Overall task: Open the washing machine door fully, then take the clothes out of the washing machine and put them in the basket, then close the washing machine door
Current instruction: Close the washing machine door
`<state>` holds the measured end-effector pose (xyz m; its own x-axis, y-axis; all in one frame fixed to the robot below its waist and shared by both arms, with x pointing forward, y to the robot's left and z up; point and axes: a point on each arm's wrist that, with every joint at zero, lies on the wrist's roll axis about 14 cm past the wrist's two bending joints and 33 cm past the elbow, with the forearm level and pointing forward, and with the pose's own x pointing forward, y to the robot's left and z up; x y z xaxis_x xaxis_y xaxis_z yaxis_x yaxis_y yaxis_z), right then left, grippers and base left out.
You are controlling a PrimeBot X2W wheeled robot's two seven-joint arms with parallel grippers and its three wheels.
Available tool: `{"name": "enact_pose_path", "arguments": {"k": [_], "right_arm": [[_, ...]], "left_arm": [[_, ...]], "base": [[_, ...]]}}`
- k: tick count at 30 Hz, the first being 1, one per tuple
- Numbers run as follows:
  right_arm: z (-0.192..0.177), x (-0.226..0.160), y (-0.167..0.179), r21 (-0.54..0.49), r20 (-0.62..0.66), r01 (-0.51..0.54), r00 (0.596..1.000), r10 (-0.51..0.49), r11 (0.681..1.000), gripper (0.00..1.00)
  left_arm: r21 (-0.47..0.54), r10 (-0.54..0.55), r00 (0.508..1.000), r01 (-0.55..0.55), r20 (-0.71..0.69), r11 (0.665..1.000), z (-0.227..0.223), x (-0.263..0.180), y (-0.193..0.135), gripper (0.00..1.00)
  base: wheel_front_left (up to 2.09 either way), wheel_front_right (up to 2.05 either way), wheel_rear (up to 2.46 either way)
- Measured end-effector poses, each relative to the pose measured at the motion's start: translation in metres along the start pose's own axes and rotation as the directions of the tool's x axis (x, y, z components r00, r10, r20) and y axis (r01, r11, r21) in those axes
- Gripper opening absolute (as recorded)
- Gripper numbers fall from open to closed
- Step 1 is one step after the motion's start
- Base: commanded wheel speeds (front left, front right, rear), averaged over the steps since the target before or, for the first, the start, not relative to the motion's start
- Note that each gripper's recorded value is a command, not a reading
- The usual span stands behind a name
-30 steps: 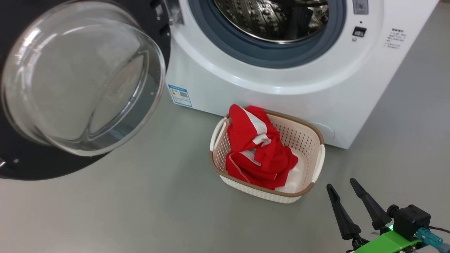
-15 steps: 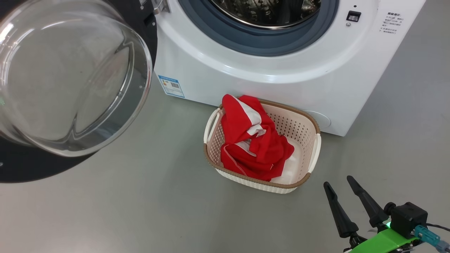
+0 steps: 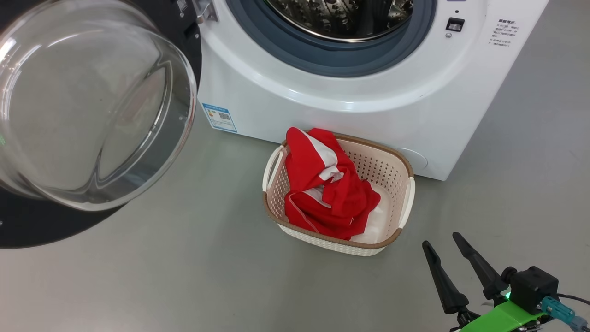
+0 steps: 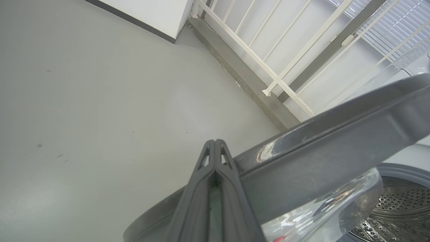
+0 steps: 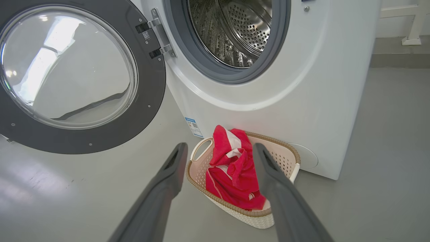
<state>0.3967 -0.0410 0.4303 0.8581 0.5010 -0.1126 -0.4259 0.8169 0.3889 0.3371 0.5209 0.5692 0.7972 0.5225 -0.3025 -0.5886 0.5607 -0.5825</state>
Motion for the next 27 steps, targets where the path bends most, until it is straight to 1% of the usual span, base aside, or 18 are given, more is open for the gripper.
{"name": "enact_pose_path", "arguments": {"k": [7,15,23,25,27], "right_arm": [[0.002,-0.002,-0.005,0.0,0.008,0.018,1.0,-0.018,1.0,1.0],[0.009,-0.003,-0.004,-0.002,0.027,0.021,0.999,-0.021,1.0,1.0],[0.014,-0.003,0.003,-0.007,0.042,0.009,0.999,-0.008,1.0,1.0],[0.016,-0.003,0.004,-0.01,0.046,0.008,0.999,-0.007,1.0,1.0],[0.018,-0.004,0.004,-0.012,0.051,0.008,0.999,-0.008,1.0,1.0]], "left_arm": [[0.004,-0.027,0.999,0.027,-0.031,1.0,-0.003,-0.002,-0.003,0.0],[0.025,-0.105,0.992,0.107,-0.07,0.994,-0.006,-0.014,-0.015,0.0],[0.066,-0.176,0.979,0.183,-0.105,0.981,-0.012,-0.031,-0.025,0.0],[0.059,-0.207,0.973,0.214,-0.106,0.975,-0.013,-0.035,-0.031,0.0],[0.074,-0.232,0.966,0.241,-0.114,0.968,-0.015,-0.04,-0.036,0.0]], "base": [[0.0,0.0,0.0],[0.0,0.0,0.0],[0.0,0.0,0.0],[0.0,0.0,0.0],[0.0,0.0,0.0]]}}
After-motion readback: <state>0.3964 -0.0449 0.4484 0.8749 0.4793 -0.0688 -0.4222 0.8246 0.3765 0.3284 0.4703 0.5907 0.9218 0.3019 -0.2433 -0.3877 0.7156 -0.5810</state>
